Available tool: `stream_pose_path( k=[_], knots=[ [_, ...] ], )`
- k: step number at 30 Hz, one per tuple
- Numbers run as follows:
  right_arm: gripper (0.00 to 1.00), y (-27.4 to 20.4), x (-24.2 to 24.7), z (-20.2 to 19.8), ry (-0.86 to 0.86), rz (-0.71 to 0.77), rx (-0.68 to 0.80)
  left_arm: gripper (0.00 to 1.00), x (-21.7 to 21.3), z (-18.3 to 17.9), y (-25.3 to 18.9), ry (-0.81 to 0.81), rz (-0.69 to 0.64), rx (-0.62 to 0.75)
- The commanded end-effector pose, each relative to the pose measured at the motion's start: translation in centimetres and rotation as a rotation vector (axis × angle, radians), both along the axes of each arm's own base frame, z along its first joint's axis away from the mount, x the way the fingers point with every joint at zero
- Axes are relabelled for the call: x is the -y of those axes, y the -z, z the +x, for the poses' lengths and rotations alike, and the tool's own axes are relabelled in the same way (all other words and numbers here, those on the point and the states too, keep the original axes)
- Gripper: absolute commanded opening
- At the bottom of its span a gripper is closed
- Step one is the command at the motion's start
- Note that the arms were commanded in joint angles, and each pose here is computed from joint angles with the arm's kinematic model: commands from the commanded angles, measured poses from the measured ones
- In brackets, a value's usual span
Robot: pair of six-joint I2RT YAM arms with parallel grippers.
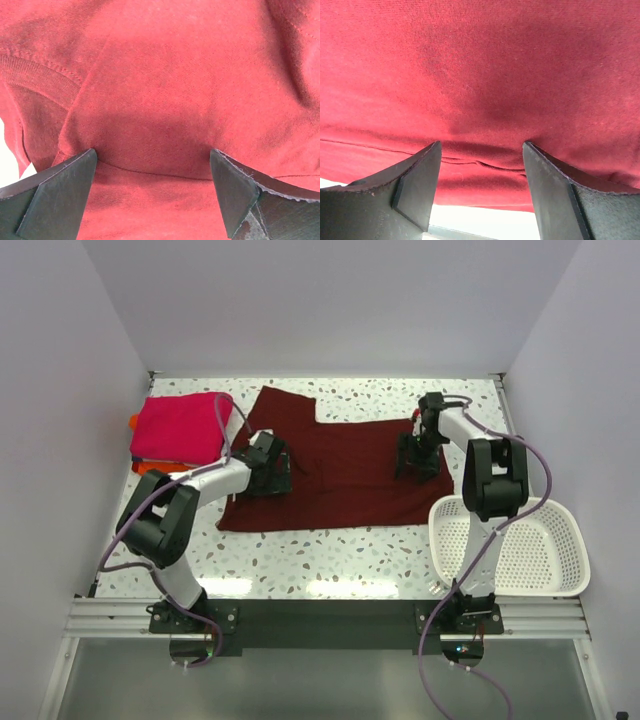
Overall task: Fold and stack the t-shirts
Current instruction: Fold the tshirt
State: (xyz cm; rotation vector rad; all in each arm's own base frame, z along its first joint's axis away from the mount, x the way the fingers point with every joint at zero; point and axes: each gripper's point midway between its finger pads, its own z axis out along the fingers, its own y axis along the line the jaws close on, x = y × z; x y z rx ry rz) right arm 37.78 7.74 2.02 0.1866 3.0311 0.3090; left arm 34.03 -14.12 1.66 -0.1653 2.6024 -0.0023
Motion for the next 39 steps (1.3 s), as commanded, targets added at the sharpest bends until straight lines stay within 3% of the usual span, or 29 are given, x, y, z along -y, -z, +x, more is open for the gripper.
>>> stream_pose_path(
  k=[1, 11, 17, 23, 29, 33, 39],
  knots=[
    [0.7, 2.2, 2.3, -4.3, 0.012, -0.102, -0.143, 1.0, 1.0, -6.2, 2.9, -0.03, -0.031, -0.223],
    [0.7, 2.0, 2.6, -5.8, 0.004, -0.105, -0.15, 1.0, 0.0, -8.8, 1.5, -0.059, 0.007, -0.294],
    [0.71, -0.8, 1.8, -3.4, -0.01, -0.062, -0.067, 1.0, 1.3, -6.2, -2.7, -0.031, -0.018, -0.214],
    [0.72, -6.6, 1.4, 1.3, -0.014, -0.047, 0.084, 1.0, 4.0, 0.3, -9.5, 0.002, -0.059, -0.06],
    [0.72, -8.7, 2.4, 7.3, 0.061, -0.024, 0.199, 1.0, 4.3, 10.0, -14.5, -0.011, -0.091, 0.105],
    [0.72, -7.7, 4.3, 11.1, 0.139, -0.053, 0.255, 1.0, 4.4, 15.7, -13.9, 0.035, -0.039, 0.139],
    [0.71, -5.9, 7.9, 15.3, 0.249, -0.1, 0.346, 1.0, 3.2, 20.3, -13.9, 0.005, -0.087, 0.205]
  ],
)
